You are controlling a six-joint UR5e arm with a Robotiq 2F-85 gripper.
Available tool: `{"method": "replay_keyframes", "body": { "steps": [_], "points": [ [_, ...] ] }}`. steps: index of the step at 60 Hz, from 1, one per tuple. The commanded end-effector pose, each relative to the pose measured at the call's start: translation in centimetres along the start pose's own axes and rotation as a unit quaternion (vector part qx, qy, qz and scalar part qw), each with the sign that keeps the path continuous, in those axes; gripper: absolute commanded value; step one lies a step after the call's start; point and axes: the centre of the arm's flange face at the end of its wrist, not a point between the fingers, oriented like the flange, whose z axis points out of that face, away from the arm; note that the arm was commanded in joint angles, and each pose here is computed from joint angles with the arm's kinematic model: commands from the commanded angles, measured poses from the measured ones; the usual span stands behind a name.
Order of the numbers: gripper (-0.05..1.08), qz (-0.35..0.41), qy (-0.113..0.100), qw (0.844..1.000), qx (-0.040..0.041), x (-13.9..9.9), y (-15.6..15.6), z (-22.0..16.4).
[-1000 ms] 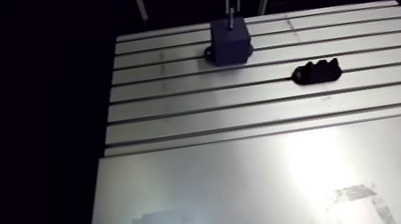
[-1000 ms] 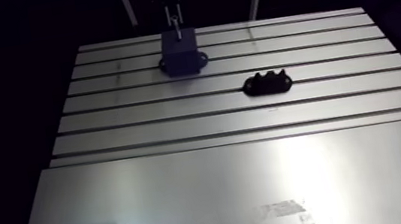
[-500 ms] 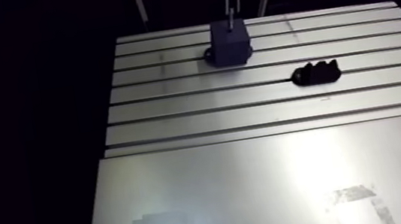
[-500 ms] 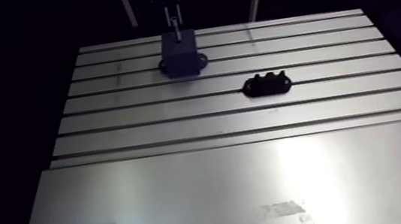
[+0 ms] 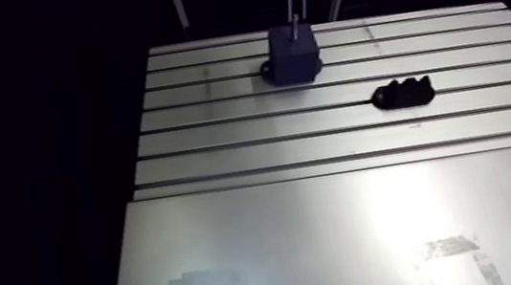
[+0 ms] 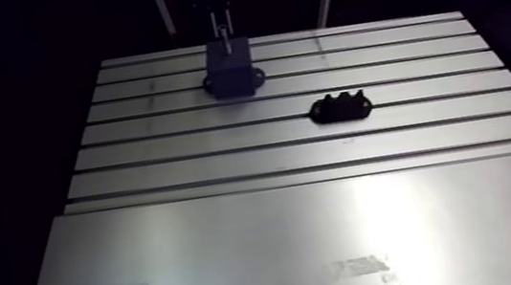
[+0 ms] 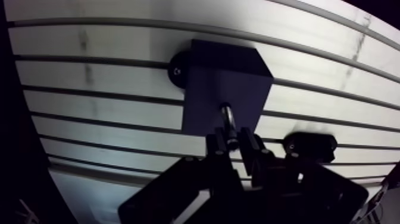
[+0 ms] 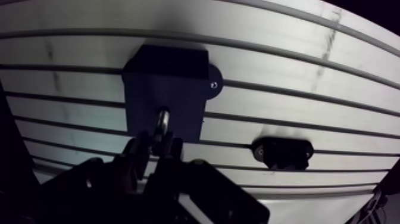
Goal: Pick up the M10 bolt and insert it into the hole until fully seated.
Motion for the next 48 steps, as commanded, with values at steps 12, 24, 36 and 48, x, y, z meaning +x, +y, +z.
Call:
{"method": "replay_keyframes", "body": {
  "steps": [12, 24, 36, 48],
  "points": [
    [1.08, 0.001, -0.001, 1.000, -0.0004, 0.1, 0.0, 0.6],
    [1.08, 0.001, -0.006, 1.000, 0.0004, 0.0, 0.0, 1.1],
    [1.08, 0.001, -0.006, 1.000, 0.0004, 0.0, 0.0, 1.2],
    [1.03, 0.001, -0.011, 1.000, 0.0012, -0.2, -0.1, 1.7]
  ]
}}
